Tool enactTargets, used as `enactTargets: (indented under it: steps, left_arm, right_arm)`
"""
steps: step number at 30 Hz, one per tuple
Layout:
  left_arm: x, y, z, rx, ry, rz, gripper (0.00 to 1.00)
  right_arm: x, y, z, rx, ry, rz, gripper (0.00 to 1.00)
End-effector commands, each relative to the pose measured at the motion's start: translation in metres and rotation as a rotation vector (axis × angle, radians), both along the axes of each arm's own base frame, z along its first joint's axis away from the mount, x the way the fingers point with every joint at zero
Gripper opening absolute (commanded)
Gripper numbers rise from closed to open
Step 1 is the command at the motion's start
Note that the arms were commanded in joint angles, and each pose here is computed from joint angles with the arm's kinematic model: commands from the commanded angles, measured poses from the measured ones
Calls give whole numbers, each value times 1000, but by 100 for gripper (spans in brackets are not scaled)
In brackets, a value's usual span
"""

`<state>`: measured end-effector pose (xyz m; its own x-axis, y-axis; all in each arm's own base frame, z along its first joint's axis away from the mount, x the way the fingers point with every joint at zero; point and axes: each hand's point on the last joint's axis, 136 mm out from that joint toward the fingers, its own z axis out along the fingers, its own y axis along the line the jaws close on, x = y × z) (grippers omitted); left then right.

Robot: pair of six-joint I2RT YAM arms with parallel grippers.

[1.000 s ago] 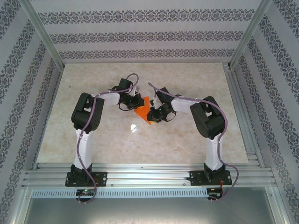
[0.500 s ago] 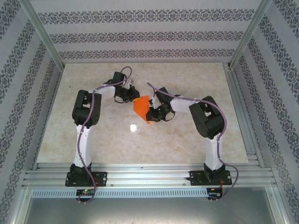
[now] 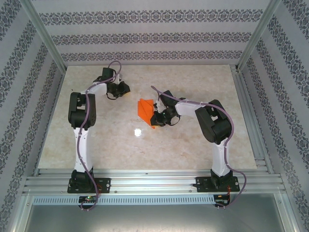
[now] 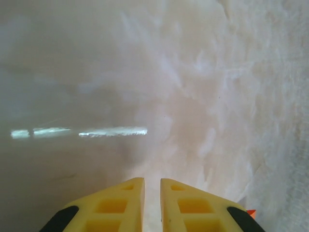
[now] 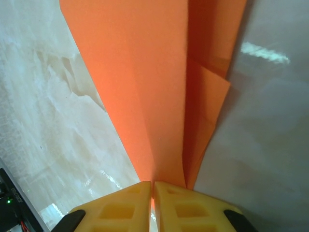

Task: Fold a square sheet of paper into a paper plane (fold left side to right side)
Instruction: Fourth fold the wing at the center of the table.

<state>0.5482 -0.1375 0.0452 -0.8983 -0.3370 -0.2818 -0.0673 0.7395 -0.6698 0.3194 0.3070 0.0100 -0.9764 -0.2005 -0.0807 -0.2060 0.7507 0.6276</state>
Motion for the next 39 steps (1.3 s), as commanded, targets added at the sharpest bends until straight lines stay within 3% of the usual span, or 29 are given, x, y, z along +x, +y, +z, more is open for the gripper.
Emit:
enactTargets:
  steps: [1,8,14,20,29,39]
  left_arm:
    - [-18,-11,65,-31,-155,-47,15]
    - [-95,-105,50,-133,-105,-208,13]
    - [-100,-145,18,-127,-46,-273,12]
    - [-101,-143,-21,-62,17,-266,11]
    - [-116,-134,-50,-23,68,-255,10]
    - [-119,-133,-52,-12,74,-256,10]
  right_arm:
    - [-55,-36,-60,-231,193,28,13]
    - [-52,-34,-60,-223,183,22,14]
    - [-50,-33,-57,-222,175,29,14]
    - [-38,-25,-40,-182,117,19,15]
    - [2,5,38,3,-95,-11,14]
    - [31,16,16,-11,-144,-12,13]
